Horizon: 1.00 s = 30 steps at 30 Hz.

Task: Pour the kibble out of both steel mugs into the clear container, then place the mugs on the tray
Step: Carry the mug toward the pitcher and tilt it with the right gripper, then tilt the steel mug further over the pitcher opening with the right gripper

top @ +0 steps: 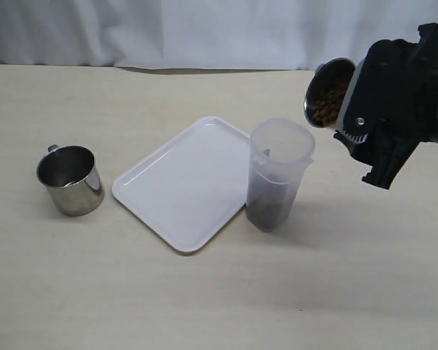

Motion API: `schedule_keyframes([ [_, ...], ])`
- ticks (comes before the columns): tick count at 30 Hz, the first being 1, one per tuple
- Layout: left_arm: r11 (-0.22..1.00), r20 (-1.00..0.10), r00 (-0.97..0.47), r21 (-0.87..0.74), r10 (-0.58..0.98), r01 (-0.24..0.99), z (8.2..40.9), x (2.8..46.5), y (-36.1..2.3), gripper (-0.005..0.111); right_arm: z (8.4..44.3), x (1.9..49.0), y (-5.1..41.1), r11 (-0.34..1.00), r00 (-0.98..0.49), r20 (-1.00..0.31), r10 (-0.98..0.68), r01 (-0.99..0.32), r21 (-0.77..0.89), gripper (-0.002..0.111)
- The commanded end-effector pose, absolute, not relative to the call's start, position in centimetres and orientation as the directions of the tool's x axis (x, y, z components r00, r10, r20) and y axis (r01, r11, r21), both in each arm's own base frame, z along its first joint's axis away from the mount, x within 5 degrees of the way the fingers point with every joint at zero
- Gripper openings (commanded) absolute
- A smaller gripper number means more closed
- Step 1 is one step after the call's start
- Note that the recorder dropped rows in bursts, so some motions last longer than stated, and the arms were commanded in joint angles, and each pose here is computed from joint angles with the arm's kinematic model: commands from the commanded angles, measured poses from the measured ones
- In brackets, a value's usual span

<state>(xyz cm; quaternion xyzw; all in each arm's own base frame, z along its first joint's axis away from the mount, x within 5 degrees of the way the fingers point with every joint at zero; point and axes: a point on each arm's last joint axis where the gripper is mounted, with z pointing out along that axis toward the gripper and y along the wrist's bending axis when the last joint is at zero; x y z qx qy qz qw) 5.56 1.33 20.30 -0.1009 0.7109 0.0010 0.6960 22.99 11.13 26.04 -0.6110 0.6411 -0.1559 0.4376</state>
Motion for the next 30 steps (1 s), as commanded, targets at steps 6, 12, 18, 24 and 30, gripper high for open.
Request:
schedule_keyframes([
  [6, 0.98, -0.99, -0.005, -0.141, -0.143, -0.14, 20.3, 5.6, 1.3, 0.0, 27.5, 23.5, 11.6, 0.13, 0.232, -0.313, -0.921, -0.574, -0.808, 0.005],
  [12, 0.98, -0.99, -0.005, -0.141, -0.143, -0.14, 20.3, 5.6, 1.3, 0.0, 27.5, 23.5, 11.6, 0.1, 0.25, -0.287, -0.925, -0.567, -0.818, 0.005],
  [18, 0.98, -0.99, -0.005, -0.141, -0.143, -0.14, 20.3, 5.6, 1.3, 0.0, 27.6, 23.5, 11.7, 0.096, 0.263, -0.283, -0.922, -0.554, -0.827, 0.005],
  [24, 0.98, -0.99, -0.005, -0.141, -0.143, -0.14, 20.3, 5.6, 1.3, 0.0, 27.1, 23.8, 11.8, 0.083, 0.269, -0.274, -0.923, -0.558, -0.826, 0.005],
  [30, 0.98, -0.99, -0.007, -0.141, -0.143, -0.144, 20.3, 5.6, 1.3, 0.0, 26.2, 24.0, 12.6, 0.056, 0.282, -0.268, -0.921, -0.585, -0.809, 0.005],
])
